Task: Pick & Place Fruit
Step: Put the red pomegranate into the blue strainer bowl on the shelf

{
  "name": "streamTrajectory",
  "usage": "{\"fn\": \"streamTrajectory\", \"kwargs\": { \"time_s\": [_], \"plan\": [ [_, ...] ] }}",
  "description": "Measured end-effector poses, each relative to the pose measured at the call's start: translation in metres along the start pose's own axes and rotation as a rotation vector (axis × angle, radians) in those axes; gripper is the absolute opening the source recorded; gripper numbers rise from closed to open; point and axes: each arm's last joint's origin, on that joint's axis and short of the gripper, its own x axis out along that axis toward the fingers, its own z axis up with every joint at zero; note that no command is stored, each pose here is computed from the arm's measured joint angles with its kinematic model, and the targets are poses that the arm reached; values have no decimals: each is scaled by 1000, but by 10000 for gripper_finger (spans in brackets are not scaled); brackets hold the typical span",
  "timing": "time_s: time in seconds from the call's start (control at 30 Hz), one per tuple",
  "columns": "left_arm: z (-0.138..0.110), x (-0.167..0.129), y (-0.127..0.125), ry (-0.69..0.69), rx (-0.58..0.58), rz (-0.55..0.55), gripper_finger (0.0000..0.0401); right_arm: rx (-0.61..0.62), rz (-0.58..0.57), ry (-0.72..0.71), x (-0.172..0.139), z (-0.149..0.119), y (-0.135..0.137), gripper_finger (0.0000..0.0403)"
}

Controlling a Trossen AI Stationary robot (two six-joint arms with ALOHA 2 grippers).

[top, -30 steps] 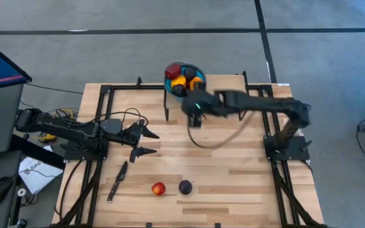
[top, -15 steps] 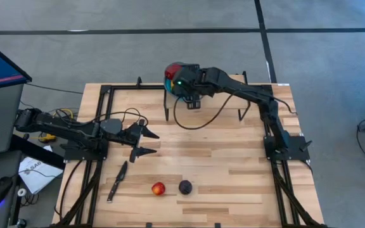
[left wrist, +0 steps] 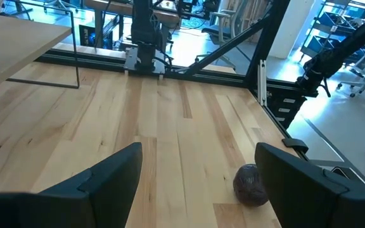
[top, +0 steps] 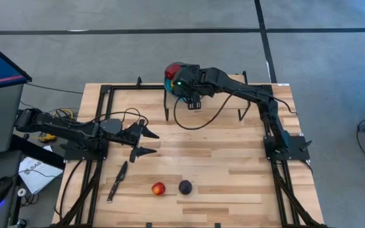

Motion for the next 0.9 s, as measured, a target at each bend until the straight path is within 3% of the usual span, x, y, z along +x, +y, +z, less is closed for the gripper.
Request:
{"fn": "streamTrajectory", "kwargs": {
  "time_s": [0.2,0.6,0.73,0.9],
  "plan": [
    [0,0,0,0,0,0,298,7,1,-5,0,0,-1,264],
    [0,0,0,1,0,-1,298,-60,30,10,-12,-2,6,263],
    [0,0,0,1,0,0,298,-56,39,16,-12,-3,6,238],
    [0,0,0,1,0,0,298,-55,71,0,-12,-3,7,179]
  ]
}}
